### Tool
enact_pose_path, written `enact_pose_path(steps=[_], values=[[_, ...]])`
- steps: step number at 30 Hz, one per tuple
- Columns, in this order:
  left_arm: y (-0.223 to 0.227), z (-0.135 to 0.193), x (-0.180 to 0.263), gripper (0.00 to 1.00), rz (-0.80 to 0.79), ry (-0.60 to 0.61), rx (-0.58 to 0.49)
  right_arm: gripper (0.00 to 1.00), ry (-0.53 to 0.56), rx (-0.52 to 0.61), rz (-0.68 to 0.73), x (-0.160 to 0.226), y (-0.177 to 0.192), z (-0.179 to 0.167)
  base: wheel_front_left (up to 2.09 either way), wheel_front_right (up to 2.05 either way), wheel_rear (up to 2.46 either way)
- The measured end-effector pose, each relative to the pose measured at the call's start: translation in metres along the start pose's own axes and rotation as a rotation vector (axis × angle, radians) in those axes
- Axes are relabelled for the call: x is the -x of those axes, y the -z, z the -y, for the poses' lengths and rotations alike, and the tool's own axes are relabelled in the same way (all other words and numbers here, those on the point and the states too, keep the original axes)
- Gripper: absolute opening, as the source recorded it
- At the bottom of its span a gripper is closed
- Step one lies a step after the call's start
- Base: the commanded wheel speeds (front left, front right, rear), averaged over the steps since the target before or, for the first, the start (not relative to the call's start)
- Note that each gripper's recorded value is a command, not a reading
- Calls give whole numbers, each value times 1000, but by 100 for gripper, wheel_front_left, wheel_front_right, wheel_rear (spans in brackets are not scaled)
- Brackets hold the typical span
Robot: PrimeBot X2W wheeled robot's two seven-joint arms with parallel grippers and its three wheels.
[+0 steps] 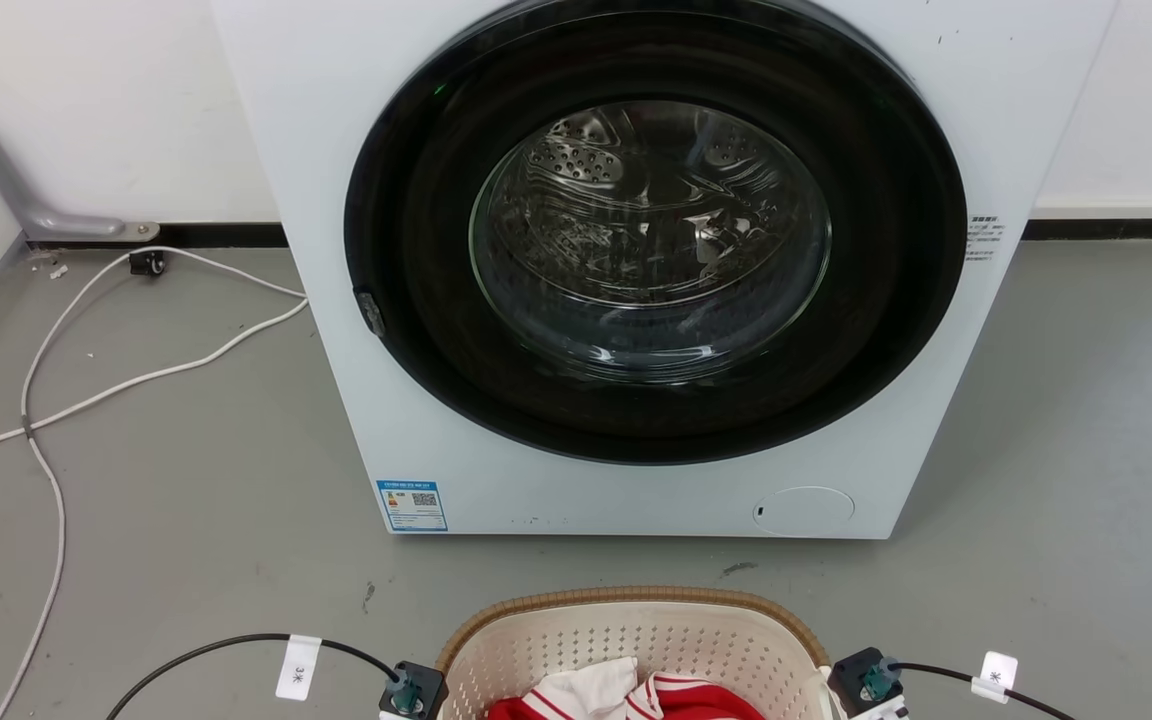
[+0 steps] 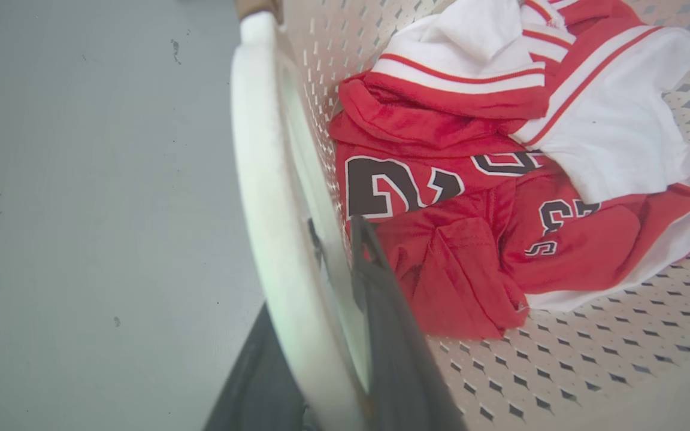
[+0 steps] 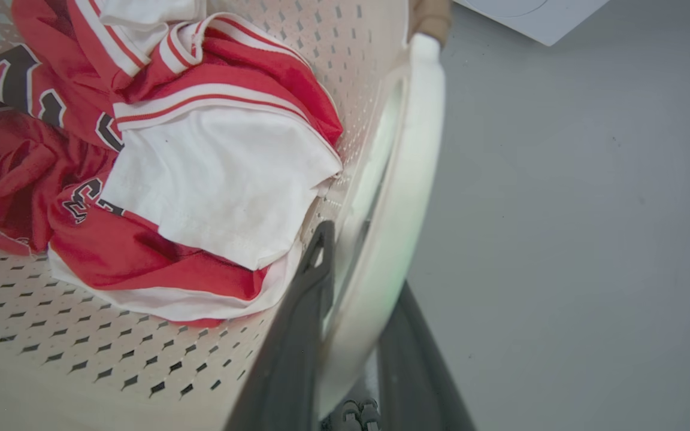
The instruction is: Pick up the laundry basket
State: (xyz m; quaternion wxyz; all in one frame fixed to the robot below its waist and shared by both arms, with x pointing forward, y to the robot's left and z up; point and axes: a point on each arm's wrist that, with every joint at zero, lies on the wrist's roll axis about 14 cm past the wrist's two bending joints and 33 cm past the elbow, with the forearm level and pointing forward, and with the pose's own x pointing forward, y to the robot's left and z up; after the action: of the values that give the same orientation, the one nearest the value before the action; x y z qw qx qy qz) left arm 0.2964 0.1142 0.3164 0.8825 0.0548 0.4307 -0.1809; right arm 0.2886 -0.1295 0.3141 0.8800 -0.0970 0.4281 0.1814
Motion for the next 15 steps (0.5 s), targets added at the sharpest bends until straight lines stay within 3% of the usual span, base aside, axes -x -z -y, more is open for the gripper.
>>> enact_pose_path(steps=[15], values=[[0, 0, 0, 0, -3, 3, -8, 0, 1, -2, -1, 1, 1, 0, 0, 0, 0]])
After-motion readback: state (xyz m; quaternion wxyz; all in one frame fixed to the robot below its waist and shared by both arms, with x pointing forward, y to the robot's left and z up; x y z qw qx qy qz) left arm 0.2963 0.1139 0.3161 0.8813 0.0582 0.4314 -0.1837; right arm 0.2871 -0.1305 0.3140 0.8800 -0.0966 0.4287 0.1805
